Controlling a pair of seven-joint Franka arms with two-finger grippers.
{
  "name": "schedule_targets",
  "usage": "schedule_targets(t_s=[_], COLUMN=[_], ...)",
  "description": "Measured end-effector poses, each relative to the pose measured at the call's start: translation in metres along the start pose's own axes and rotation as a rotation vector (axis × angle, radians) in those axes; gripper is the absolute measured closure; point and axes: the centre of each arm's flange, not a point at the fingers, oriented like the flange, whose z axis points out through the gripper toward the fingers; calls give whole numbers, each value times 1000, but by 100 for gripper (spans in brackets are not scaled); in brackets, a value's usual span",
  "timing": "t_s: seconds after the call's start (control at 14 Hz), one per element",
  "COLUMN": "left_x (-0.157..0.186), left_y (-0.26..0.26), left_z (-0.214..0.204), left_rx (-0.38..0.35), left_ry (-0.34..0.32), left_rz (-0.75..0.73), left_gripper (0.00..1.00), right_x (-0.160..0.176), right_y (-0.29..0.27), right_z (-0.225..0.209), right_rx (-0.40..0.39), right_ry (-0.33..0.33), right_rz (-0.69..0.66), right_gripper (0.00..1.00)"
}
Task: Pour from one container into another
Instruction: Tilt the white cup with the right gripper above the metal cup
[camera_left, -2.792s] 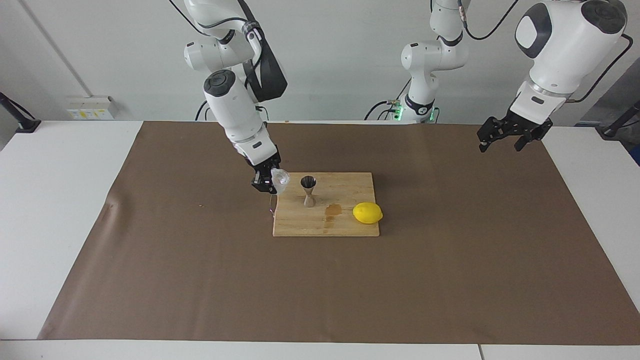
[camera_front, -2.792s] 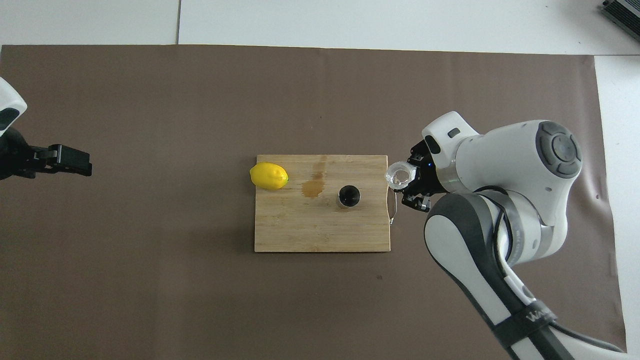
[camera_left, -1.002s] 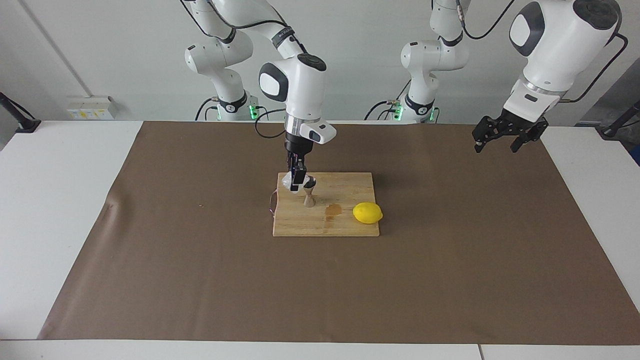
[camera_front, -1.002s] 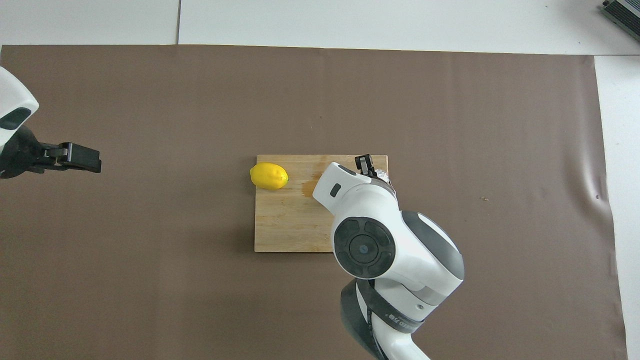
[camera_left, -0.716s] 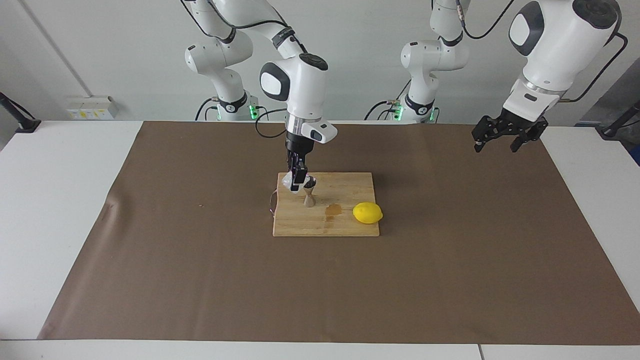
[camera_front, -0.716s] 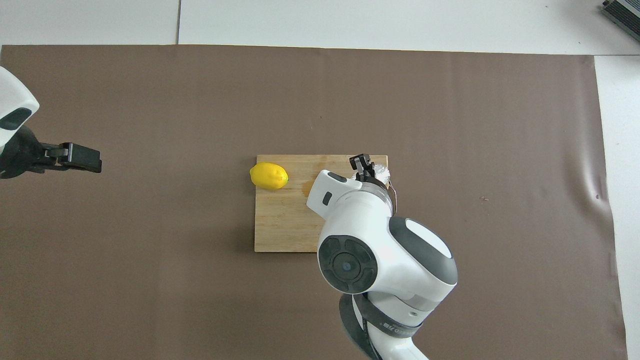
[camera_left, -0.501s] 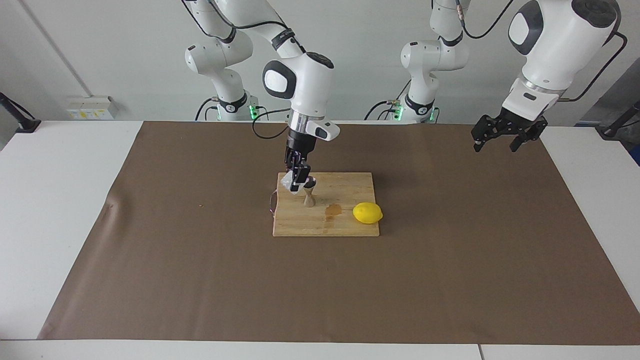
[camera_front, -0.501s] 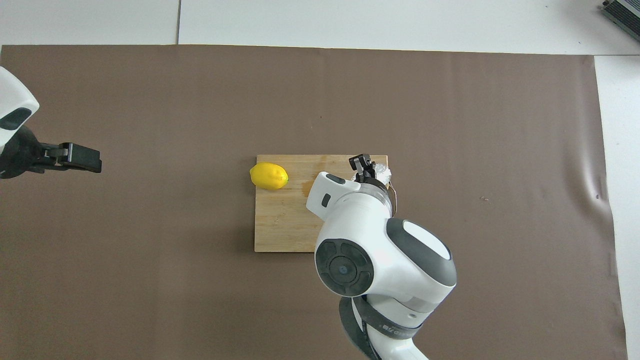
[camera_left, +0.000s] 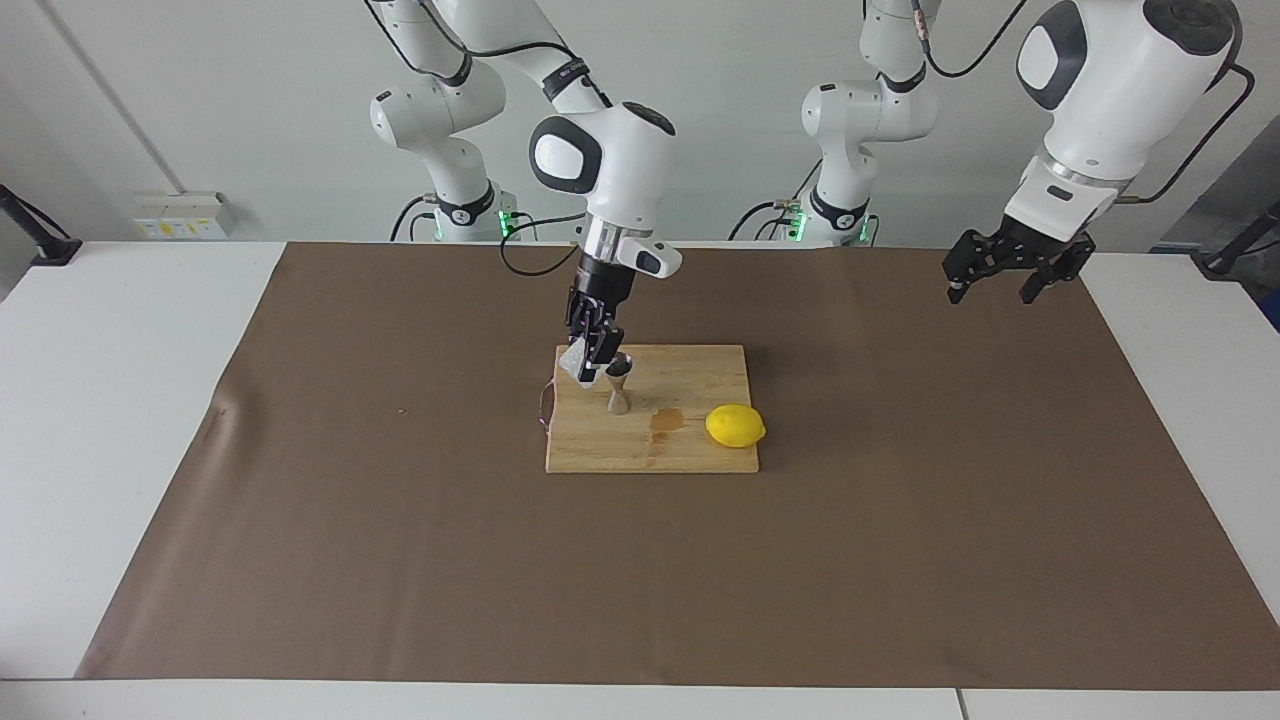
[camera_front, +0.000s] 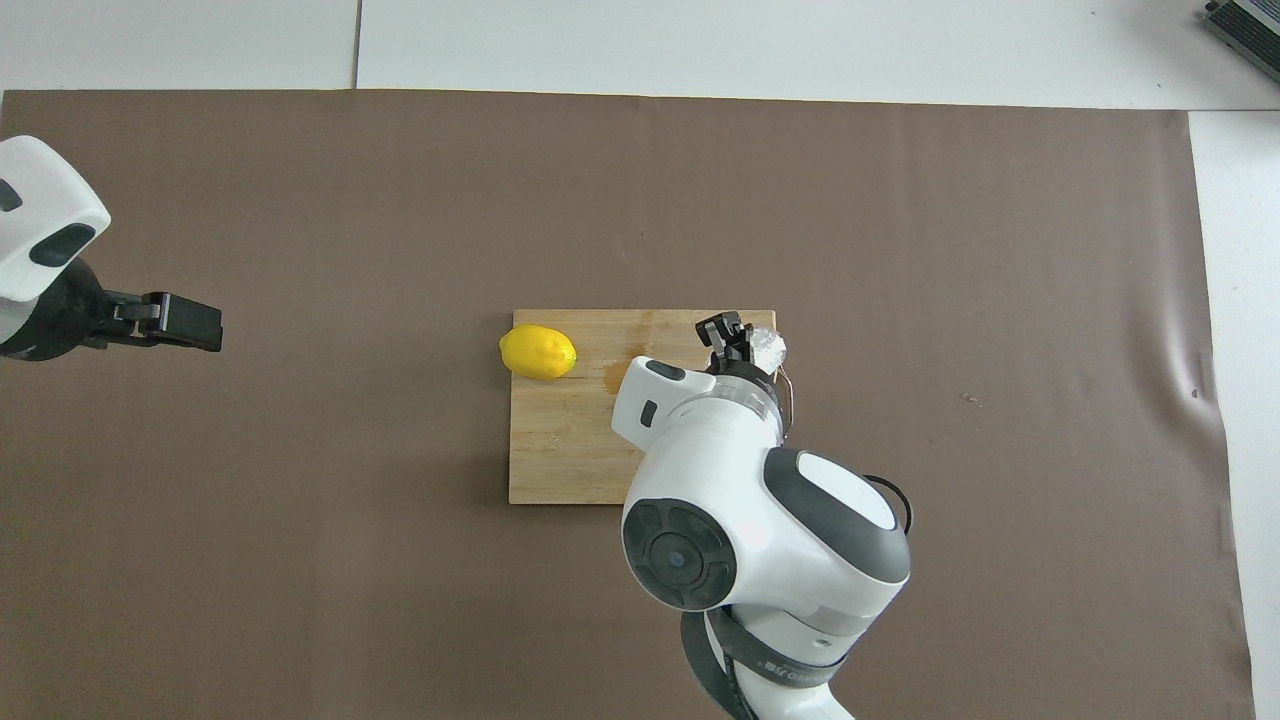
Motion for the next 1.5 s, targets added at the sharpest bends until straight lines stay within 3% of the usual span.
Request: schedule_targets(t_s=[0.36, 0.79, 1.5], left_x=[0, -2, 2], left_y=[0, -7, -13], left_z=[0, 0, 4], left_rx=[1, 2, 7], left_ry=[1, -25, -46], left_rz=[-1, -12, -23], left_gripper=[0, 0, 0], right_x=[2, 3, -16], right_y=[-1, -3, 0], right_z=[-2, -4, 2], right_rx=[4, 59, 111], right_ry=[7, 82, 137], right_rz=[5, 82, 188], right_gripper=[49, 49, 49])
